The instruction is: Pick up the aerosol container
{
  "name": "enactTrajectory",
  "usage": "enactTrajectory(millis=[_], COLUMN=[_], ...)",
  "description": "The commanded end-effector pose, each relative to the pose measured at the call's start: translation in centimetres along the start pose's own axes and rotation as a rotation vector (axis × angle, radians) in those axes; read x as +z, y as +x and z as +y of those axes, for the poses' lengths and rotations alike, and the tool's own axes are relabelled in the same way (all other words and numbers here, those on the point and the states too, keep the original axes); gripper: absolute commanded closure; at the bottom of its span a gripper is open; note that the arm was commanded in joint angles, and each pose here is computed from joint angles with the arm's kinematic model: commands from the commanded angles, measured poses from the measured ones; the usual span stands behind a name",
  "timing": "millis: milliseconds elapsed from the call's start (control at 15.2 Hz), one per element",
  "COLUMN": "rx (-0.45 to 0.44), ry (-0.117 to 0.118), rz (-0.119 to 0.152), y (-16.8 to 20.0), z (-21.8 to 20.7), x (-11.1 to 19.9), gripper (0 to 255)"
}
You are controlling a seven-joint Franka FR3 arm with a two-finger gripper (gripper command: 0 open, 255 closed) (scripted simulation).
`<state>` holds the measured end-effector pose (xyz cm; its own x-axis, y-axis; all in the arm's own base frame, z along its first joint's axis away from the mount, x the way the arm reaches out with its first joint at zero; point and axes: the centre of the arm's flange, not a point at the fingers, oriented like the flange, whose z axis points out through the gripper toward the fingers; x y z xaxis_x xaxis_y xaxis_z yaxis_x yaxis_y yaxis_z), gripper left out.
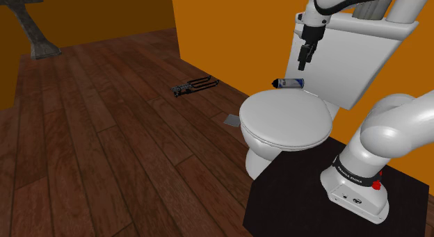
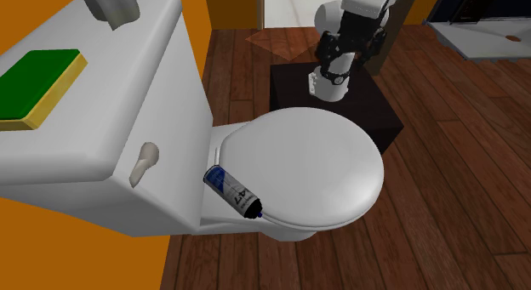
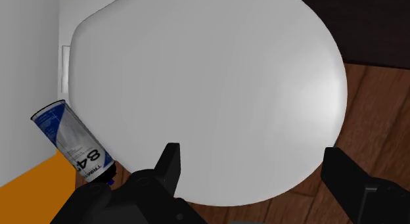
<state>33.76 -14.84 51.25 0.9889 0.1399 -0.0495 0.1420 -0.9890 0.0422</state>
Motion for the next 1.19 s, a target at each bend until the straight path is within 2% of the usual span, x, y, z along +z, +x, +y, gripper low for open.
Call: enactTrajectory(millis=[0, 1122], rx=[-0.03, -0.262], ry=[0.004, 0.049], rz=[-0.001, -0.012], y=[0.5, 7.5], z=[2.5, 20.6], x=[1.3, 13.8], gripper=[0, 0])
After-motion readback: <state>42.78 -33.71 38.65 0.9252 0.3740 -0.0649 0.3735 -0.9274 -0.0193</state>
